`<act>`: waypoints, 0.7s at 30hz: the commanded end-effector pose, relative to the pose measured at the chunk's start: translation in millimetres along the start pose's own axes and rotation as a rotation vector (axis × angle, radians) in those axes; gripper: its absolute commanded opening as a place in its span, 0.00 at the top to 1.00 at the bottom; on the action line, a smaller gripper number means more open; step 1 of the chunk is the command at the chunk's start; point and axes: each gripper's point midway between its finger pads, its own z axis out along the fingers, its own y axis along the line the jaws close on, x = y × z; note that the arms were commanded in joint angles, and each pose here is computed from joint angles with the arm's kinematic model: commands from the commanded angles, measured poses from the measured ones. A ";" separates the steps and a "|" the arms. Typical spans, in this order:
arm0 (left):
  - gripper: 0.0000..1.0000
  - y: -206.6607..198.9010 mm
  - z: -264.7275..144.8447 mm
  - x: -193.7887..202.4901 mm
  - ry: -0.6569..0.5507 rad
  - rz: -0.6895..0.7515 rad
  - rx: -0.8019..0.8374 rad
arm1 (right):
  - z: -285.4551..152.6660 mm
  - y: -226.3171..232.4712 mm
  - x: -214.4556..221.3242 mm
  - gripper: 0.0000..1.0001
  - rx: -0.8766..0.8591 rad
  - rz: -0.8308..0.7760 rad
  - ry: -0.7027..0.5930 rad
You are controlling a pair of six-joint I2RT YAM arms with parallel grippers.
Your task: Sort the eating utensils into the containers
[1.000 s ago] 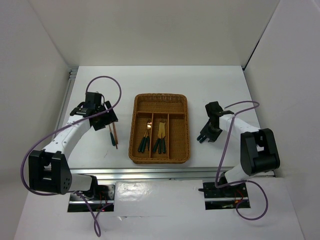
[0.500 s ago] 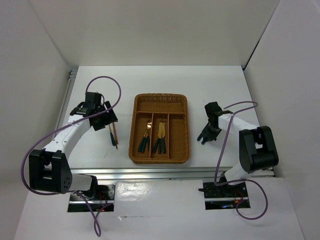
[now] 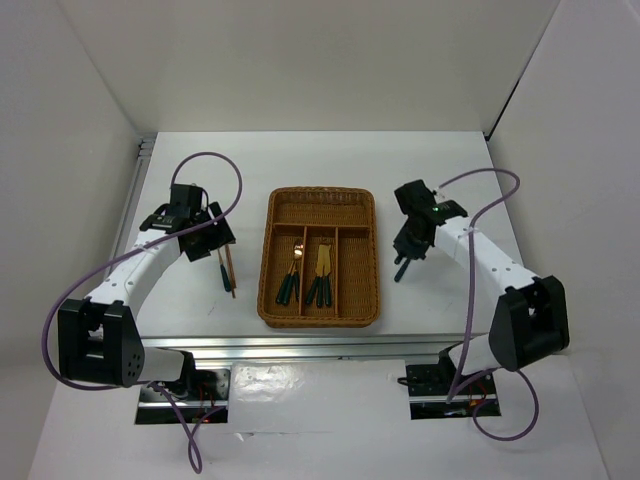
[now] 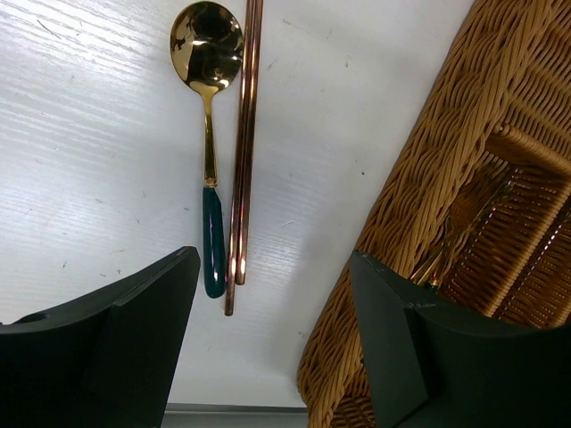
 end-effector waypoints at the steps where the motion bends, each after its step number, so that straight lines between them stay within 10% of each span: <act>1: 0.18 -11.0 -4.3 -15.8 -0.037 0.018 0.041 | -42.6 31.1 -18.0 0.94 -0.073 -0.026 -0.083; 21: 0.18 -3.2 -21.6 -28.0 -0.097 0.020 0.021 | -26.4 78.7 127.4 0.90 -0.128 -0.375 0.126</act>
